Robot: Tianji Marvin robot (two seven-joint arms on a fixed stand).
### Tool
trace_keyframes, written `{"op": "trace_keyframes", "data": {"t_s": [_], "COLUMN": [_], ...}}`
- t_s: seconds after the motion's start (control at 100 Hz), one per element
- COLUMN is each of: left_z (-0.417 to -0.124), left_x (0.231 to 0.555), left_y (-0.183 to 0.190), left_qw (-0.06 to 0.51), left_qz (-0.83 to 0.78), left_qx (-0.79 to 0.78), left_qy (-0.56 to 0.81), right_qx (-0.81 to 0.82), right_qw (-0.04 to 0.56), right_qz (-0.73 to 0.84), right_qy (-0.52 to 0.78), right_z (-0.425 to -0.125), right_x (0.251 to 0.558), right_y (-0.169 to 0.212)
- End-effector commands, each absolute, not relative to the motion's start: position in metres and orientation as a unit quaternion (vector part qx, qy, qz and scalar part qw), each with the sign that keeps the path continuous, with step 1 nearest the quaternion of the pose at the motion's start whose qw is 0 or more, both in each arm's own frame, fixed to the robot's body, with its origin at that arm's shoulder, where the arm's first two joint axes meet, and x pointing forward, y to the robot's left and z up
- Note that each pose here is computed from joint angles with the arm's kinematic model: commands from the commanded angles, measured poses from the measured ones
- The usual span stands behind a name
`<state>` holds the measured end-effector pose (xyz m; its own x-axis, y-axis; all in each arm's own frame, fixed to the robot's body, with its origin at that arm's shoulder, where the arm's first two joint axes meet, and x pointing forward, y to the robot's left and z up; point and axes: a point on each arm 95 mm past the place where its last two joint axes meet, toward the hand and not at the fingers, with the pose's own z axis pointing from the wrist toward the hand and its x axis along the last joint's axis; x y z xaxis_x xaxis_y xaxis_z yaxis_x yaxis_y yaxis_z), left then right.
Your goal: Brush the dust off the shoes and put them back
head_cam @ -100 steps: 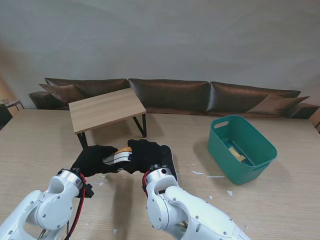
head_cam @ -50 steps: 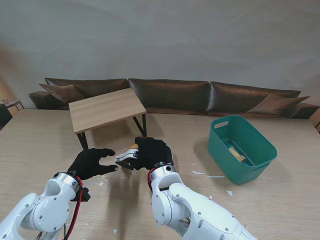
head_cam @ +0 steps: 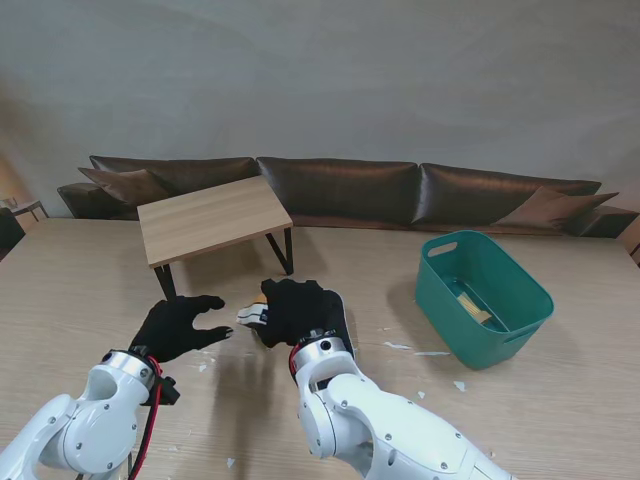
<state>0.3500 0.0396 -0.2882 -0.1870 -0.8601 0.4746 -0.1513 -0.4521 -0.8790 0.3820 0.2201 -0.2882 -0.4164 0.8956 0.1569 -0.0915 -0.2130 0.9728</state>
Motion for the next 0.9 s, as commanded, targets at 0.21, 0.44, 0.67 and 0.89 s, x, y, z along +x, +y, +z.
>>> {"op": "trace_keyframes", "data": {"t_s": [0.21, 0.44, 0.67, 0.89], "left_z": [-0.298, -0.300, -0.300, -0.299], "left_x": [0.345, 0.342, 0.341, 0.341], "left_y": [0.036, 0.035, 0.032, 0.031], "left_qw": [0.256, 0.249, 0.248, 0.249], "left_qz": [-0.636, -0.637, -0.639, -0.642], "left_qx": [-0.602, -0.612, -0.613, -0.615], "left_qy": [0.409, 0.398, 0.392, 0.385], "right_qx": [0.406, 0.389, 0.380, 0.332], "right_qw": [0.257, 0.207, 0.188, 0.187], "right_qz": [0.650, 0.661, 0.674, 0.693], "right_qy": [0.589, 0.607, 0.605, 0.612], "right_z": [-0.326, -0.342, -0.353, -0.358], "right_x": [0.341, 0.312, 0.295, 0.282], "right_y": [0.208, 0.208, 0.210, 0.209]}}
